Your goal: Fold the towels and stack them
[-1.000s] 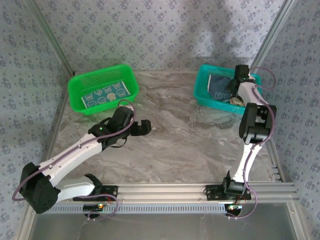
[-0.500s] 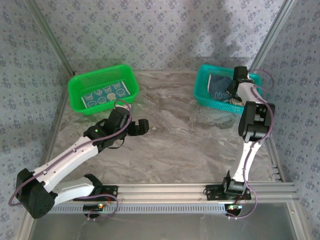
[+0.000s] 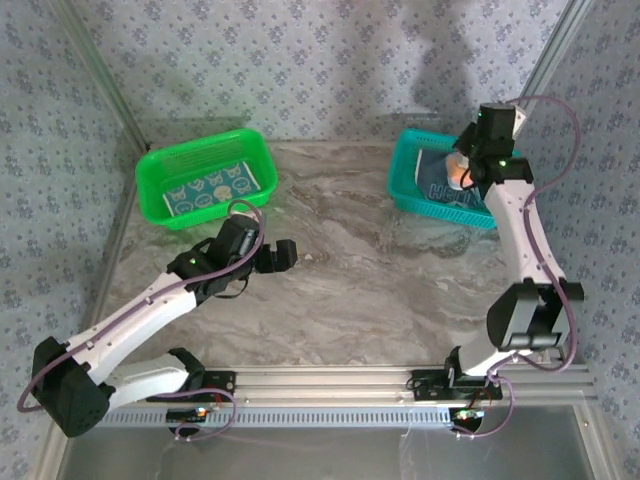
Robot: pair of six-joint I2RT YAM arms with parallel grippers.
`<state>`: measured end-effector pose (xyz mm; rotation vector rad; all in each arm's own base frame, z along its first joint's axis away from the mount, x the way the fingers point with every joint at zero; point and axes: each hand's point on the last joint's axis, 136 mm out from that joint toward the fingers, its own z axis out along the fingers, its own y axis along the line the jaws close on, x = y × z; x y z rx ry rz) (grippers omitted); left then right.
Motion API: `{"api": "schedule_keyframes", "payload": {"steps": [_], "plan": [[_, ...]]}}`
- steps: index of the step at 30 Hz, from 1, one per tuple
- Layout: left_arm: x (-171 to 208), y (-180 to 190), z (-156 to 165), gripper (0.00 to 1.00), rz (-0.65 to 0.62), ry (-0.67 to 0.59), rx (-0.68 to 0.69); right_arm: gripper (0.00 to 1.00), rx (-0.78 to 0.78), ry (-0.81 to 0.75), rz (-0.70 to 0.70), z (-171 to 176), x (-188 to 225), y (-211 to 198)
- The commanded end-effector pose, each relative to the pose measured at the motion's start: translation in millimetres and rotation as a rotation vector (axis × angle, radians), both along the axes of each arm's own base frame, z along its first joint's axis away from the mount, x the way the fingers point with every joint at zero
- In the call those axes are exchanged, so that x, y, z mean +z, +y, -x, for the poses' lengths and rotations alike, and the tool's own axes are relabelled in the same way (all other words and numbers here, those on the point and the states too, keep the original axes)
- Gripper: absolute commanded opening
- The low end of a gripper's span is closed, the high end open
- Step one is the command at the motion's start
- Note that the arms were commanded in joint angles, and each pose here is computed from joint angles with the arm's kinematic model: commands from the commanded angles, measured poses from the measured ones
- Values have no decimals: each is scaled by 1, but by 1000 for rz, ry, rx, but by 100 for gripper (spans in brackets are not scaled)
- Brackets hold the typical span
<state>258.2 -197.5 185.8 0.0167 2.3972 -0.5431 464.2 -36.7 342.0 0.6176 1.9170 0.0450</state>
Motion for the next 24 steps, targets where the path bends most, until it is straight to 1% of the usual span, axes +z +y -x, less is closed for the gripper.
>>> {"api": "schedule_keyframes", "payload": {"steps": [1, 5, 9, 12, 16, 20, 22, 24], "plan": [[21, 2, -2, 100, 23, -37, 20, 0, 113, -83, 49, 14, 47, 32], [24, 9, 0, 100, 6, -49, 37, 0, 295, -132, 58, 34, 77, 97], [29, 20, 3, 100, -10, -73, 55, 0, 477, -153, 71, 60, 88, 165], [33, 28, 5, 100, -25, -91, 70, 0, 591, -176, 76, 79, 97, 207], [38, 34, 7, 100, -26, -111, 80, 0, 708, -218, 59, 94, 112, 249], [41, 37, 7, 100, -27, -116, 87, 0, 785, -254, 29, 90, 130, 280], [42, 40, 9, 100, -25, -118, 93, 0, 814, -252, 20, 88, 130, 292], [41, 42, 11, 100, -22, -123, 98, 0, 812, -226, 22, 85, 117, 298]]}}
